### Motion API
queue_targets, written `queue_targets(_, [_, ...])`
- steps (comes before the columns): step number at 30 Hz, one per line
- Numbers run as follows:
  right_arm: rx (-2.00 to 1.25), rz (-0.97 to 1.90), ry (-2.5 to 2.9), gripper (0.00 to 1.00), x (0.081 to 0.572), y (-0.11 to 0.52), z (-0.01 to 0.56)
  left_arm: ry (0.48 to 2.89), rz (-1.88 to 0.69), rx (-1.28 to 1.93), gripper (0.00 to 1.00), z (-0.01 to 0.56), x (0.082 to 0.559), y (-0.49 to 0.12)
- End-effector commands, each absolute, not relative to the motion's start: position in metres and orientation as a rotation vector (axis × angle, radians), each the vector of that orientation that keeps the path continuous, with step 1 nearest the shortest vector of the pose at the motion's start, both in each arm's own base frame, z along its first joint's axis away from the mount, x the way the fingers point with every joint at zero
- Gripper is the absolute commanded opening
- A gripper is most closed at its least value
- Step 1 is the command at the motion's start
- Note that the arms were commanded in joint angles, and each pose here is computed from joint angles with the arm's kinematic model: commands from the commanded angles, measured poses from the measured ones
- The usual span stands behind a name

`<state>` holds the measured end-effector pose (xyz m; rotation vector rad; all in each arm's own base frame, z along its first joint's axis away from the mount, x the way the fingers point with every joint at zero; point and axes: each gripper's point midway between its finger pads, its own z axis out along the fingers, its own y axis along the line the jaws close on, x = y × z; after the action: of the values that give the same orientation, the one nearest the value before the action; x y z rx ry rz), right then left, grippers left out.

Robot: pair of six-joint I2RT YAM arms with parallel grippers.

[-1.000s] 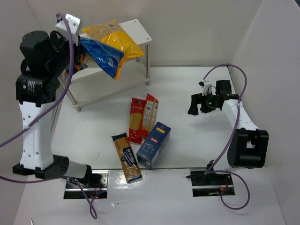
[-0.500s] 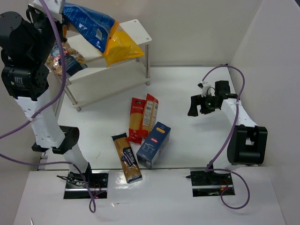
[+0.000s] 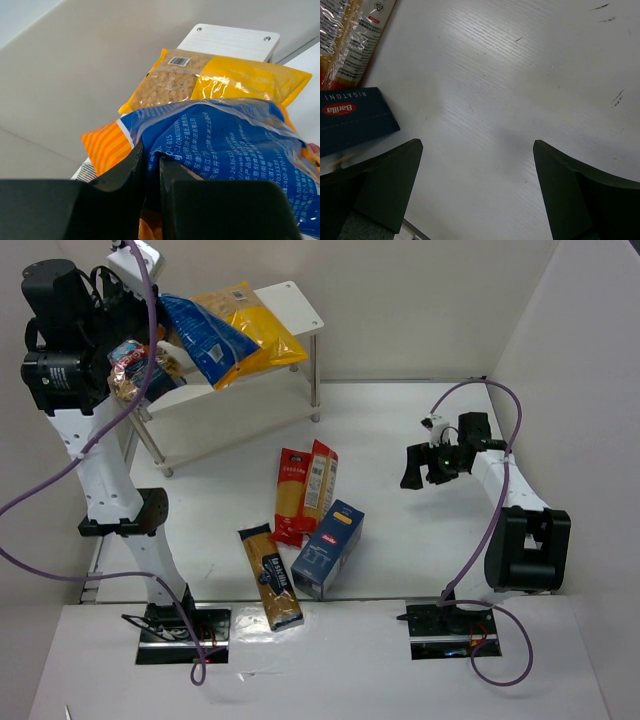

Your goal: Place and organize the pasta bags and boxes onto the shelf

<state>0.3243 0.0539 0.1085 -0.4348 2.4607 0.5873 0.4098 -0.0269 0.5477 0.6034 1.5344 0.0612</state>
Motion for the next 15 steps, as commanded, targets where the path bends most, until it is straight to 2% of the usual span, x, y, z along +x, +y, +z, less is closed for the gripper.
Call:
queue_targets(1, [-0.449, 0.606, 2.452, 1.00, 0.326, 0.055, 0.111, 1.222, 0.131, 0.662, 0.00, 0.624, 0.386, -0.032])
queue_targets(15, [-0.467, 0.641, 2.469, 1.00, 0.322, 0.057, 0.106, 1.246, 0.186, 0.778, 0.00, 0.593, 0.428, 0.008])
